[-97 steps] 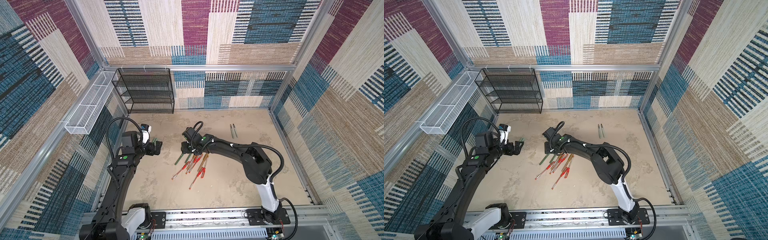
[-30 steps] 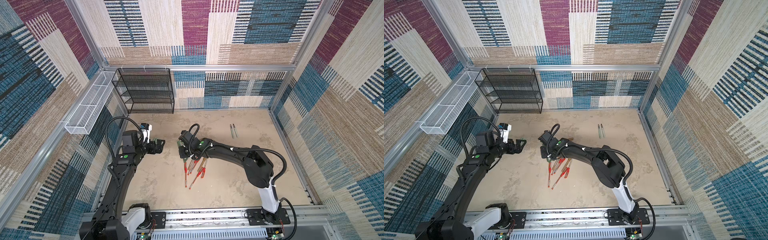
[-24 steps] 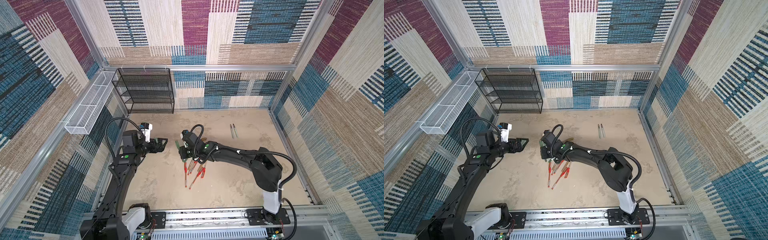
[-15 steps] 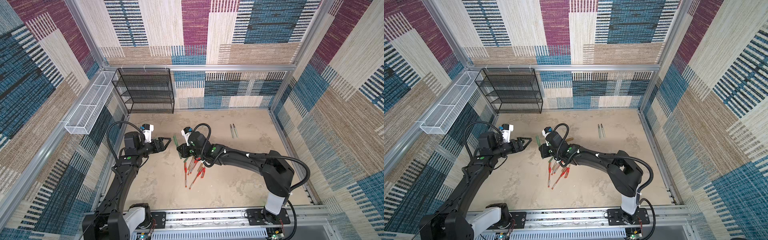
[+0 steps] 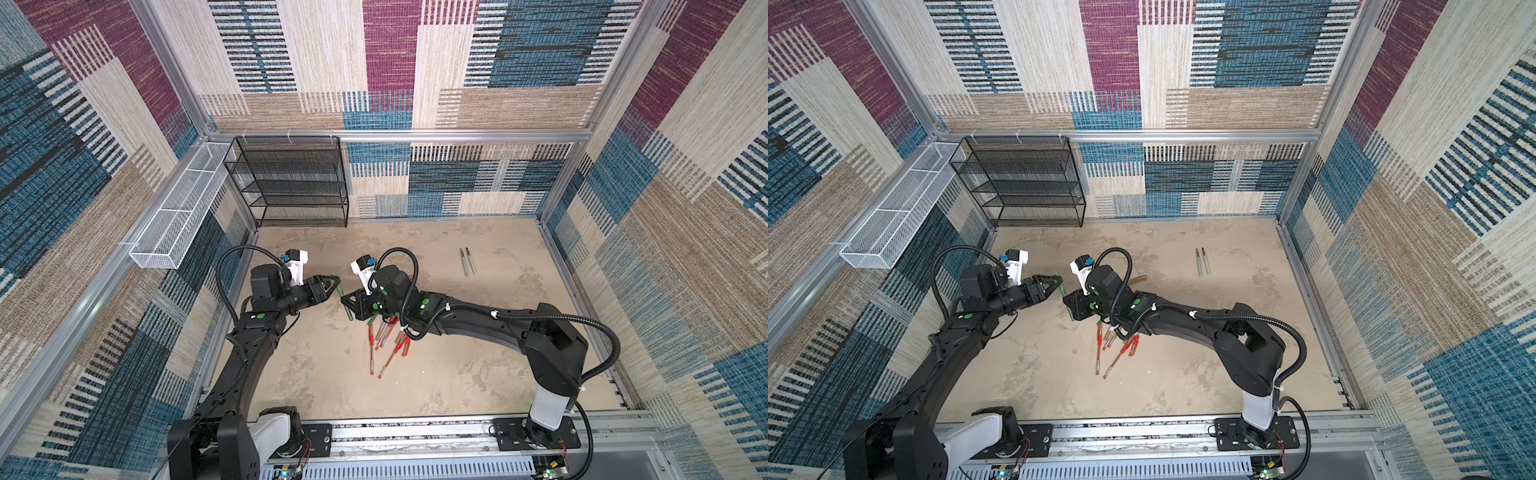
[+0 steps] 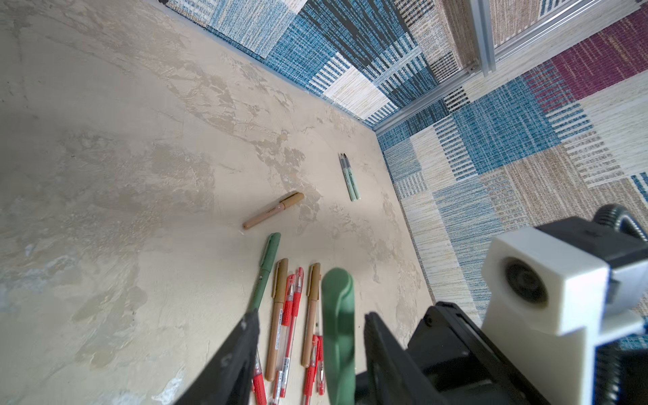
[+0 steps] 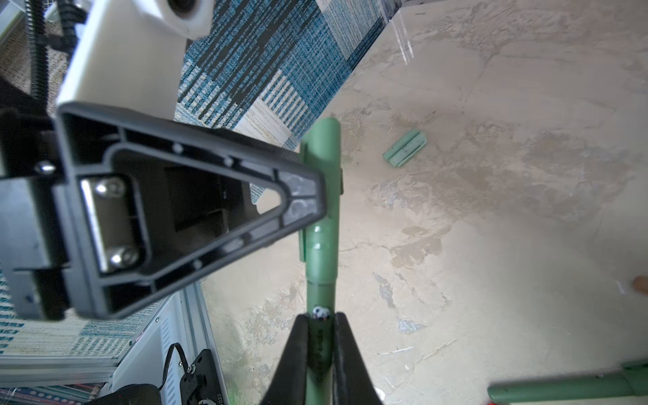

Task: Open the pen caps

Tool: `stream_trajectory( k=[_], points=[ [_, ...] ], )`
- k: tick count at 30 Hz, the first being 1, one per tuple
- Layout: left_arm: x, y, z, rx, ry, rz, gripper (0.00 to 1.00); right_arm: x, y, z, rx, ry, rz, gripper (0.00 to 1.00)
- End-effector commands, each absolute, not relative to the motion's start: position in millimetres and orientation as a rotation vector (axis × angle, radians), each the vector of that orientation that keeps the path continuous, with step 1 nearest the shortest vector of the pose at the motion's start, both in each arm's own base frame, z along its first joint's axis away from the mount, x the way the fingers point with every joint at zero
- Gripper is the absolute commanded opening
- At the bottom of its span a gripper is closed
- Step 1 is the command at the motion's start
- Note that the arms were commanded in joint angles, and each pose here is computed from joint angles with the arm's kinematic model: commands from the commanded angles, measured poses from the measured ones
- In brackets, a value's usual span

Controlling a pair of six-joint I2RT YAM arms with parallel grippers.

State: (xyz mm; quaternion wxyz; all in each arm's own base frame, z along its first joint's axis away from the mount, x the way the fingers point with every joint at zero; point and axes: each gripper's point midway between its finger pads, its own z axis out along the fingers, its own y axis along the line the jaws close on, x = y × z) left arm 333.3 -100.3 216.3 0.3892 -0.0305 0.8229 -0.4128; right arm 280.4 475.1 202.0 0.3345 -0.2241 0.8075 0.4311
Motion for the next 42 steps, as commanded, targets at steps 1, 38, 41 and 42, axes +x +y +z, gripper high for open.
stream_trajectory(
  k=[1, 38, 41, 42],
  points=[
    [336.4, -100.1, 221.4, -0.080, 2.069, -1.054, 0.43, 280.7, 481.9, 211.8, -0.614, 2.058, 1.149, 0.08],
    [339.0, -91.0, 227.4, -0.086, 2.070, -0.990, 0.00, 263.7, 477.0, 156.7, -0.653, 2.198, 1.092, 0.00],
    [341.8, -85.9, 228.9, -0.101, 2.074, -0.957, 0.00, 248.3, 465.4, 146.5, -0.636, 2.207, 1.103, 0.00],
    [342.6, -84.6, 229.2, -0.098, 2.070, -0.948, 0.00, 243.3, 461.1, 141.5, -0.631, 2.213, 1.115, 0.00]
  ],
)
